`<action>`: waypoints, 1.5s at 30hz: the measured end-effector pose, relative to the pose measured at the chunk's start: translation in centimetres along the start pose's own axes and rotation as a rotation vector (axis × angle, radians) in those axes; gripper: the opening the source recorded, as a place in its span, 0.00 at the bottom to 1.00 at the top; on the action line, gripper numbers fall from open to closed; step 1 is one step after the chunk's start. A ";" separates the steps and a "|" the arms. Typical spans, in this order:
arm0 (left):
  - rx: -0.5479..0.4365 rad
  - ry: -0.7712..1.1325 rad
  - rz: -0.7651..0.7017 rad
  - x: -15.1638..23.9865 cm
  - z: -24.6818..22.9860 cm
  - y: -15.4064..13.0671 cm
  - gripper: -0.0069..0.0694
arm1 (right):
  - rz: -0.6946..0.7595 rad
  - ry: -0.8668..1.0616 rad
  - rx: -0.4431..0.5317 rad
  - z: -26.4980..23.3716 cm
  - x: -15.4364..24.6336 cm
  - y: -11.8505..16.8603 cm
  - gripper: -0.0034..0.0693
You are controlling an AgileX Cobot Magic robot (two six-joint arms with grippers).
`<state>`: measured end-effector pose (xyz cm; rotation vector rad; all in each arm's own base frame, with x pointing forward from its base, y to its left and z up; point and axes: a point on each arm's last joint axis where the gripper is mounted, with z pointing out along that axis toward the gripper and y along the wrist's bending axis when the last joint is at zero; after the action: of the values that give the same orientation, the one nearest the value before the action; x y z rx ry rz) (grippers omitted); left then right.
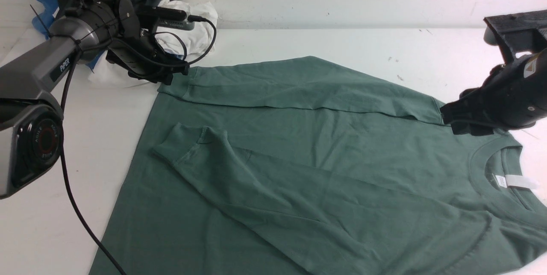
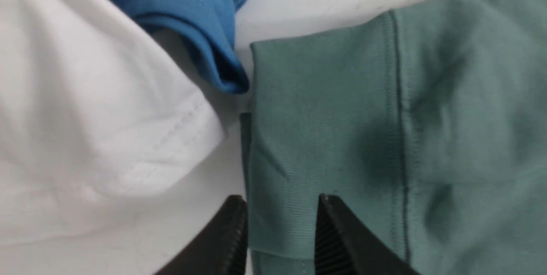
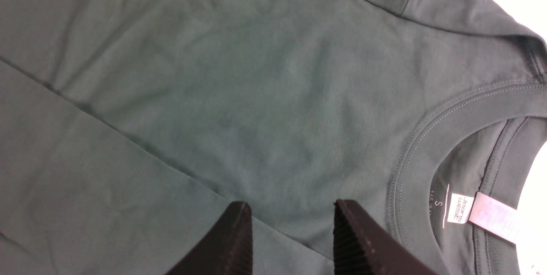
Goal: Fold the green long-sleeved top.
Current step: Use the left arm to clamp the cuff farthest from it, then use the left arm to drag and drop the cuff onto the cuff closest to the left arm
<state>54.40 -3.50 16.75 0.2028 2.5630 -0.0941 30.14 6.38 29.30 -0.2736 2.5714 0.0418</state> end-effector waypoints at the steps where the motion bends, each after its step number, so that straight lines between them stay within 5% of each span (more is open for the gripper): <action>1: -0.003 0.007 -0.001 0.2 0.3 0.0 0.39 | 0.000 0.000 0.000 0.0 0.0 0.0 0.41; 10: -0.008 0.015 -0.034 0.7 1.4 0.1 0.39 | 0.000 0.000 0.000 0.0 0.0 0.0 0.41; 22: -0.006 0.015 -0.038 0.7 1.4 0.1 0.12 | 0.000 0.000 0.000 0.0 0.0 0.0 0.41; 36: -0.012 -0.022 -0.021 -1.0 -2.5 -0.1 0.12 | -0.003 -0.004 0.000 0.0 0.0 0.0 0.41; 45: 0.025 0.181 0.040 -0.3 -7.4 -0.7 0.12 | -0.004 -0.020 0.000 0.0 -0.2 0.0 0.41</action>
<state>50.59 -3.39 23.19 0.2833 2.7375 -0.0961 30.29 6.42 29.40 -0.2769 2.5511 0.0435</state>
